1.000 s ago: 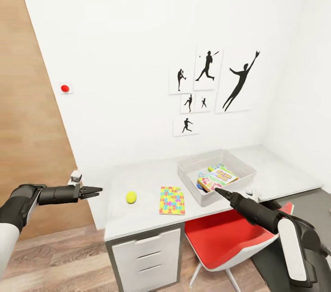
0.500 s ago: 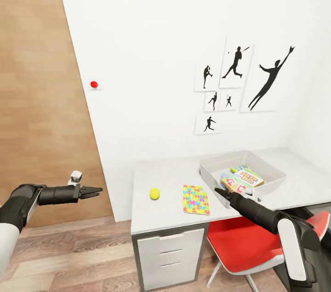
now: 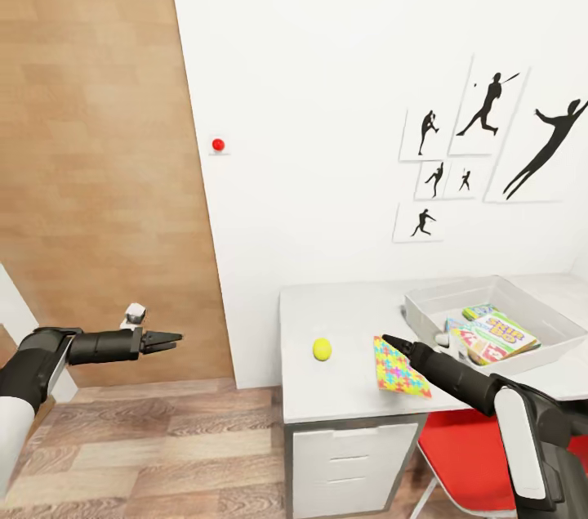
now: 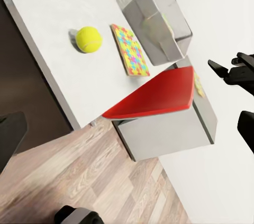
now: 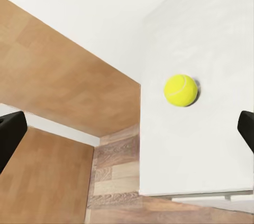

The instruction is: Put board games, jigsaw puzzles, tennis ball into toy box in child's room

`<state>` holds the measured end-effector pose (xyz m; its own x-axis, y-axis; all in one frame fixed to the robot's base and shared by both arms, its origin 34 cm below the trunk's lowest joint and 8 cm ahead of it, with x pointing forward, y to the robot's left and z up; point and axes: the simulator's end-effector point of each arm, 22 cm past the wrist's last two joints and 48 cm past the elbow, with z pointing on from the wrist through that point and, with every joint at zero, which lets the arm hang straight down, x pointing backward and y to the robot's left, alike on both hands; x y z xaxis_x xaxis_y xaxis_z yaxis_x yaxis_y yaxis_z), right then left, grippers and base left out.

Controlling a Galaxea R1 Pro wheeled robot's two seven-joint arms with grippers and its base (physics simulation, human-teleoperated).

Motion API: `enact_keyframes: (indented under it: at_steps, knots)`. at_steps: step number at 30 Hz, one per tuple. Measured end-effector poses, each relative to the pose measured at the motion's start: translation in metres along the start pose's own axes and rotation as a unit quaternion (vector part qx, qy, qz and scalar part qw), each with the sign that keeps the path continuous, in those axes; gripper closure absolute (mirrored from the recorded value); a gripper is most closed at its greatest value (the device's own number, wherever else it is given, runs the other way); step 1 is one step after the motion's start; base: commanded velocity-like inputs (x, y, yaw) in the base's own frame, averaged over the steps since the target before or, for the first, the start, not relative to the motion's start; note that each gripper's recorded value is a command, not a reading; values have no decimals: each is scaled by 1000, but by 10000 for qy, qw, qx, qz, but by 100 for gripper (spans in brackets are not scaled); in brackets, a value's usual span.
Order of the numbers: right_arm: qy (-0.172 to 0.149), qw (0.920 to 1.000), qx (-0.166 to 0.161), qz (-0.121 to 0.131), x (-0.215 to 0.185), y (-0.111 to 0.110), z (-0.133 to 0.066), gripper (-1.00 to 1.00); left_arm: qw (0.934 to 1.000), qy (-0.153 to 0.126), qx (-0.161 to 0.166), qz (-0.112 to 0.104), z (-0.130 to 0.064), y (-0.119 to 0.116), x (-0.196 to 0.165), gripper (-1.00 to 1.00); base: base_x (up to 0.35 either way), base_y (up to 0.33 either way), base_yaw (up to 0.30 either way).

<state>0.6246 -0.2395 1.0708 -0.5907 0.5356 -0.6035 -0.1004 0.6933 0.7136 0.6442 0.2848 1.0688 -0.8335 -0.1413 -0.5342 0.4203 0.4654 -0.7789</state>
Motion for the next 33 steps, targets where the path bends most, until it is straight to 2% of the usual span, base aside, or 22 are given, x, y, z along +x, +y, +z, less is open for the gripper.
enact_keyframes:
  at_steps: [11, 24, 33]
  knots:
    - [60, 10000, 37, 50, 5, -6, 4, -100, 10000, 35, -10, -59, 3, 7, 3, -100, 202, 167, 100]
    - [60, 10000, 43, 49, 5, -6, 4, -100, 10000, 38, -11, -65, 3, 7, 4, -100, 18, 11, 2]
    - [22, 10000, 55, 37, 4, -9, 4, -100, 10000, 47, -13, -80, 4, 9, 5, -100, 206, 162, 0]
